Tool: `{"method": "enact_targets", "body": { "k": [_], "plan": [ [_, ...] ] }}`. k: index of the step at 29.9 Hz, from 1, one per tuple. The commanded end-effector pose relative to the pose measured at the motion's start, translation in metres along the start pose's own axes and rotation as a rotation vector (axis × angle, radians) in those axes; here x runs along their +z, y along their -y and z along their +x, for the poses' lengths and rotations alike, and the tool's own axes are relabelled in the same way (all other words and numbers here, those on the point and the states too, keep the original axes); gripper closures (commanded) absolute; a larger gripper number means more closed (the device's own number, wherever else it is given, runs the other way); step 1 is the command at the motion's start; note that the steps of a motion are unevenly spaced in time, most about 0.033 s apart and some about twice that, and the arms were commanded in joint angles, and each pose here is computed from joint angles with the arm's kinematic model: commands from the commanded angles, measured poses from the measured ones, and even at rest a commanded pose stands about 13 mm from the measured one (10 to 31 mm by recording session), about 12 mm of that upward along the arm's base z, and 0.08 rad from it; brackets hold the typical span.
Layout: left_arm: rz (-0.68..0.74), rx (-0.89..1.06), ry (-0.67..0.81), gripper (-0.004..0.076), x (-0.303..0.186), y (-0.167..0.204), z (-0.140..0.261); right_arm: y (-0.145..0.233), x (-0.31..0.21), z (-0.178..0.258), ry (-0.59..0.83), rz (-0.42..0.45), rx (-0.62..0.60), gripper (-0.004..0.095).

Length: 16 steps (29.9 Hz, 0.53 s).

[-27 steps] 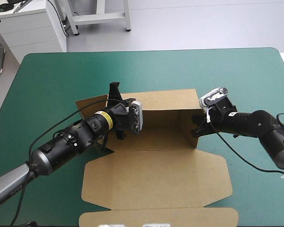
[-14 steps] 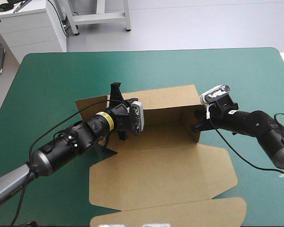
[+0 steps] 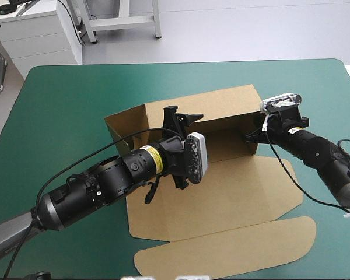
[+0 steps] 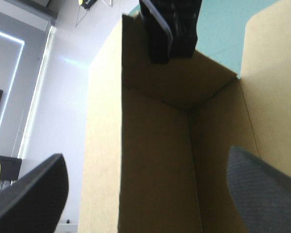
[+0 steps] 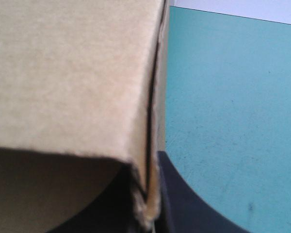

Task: Fold the box

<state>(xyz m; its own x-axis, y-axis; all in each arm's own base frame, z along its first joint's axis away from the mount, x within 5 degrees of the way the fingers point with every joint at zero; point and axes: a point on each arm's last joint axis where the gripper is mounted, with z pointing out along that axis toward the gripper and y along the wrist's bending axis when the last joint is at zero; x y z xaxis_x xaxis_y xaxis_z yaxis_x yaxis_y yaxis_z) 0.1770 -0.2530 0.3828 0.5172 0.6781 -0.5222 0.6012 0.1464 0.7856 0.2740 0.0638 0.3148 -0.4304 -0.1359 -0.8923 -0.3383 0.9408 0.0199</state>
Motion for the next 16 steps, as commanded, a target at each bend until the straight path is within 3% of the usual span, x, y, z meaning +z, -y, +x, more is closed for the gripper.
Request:
{"method": "enact_targets", "body": {
  "k": [1,3,6,7,16],
  "plan": [
    [-0.059,-0.013,0.108,0.0128,-0.026,-0.019,-0.032,0.003,-0.012,-0.020,0.100,0.040,0.016,0.0917],
    [-0.041,0.006,0.092,0.0275,-0.029,-0.019,-0.037,0.002,-0.012,-0.019,0.087,0.029,0.015,0.0917],
    [-0.015,0.000,0.045,0.0689,-0.032,-0.019,-0.036,0.000,-0.012,-0.017,0.065,0.010,0.015,0.0917],
    [-0.007,0.016,0.022,0.0716,-0.032,-0.019,-0.034,0.000,-0.012,-0.016,0.059,0.005,0.015,0.0917],
    [0.078,-0.047,-0.190,0.0706,-0.037,-0.033,-0.021,-0.003,-0.012,-0.012,0.018,-0.020,-0.008,0.0917]
  ]
}}
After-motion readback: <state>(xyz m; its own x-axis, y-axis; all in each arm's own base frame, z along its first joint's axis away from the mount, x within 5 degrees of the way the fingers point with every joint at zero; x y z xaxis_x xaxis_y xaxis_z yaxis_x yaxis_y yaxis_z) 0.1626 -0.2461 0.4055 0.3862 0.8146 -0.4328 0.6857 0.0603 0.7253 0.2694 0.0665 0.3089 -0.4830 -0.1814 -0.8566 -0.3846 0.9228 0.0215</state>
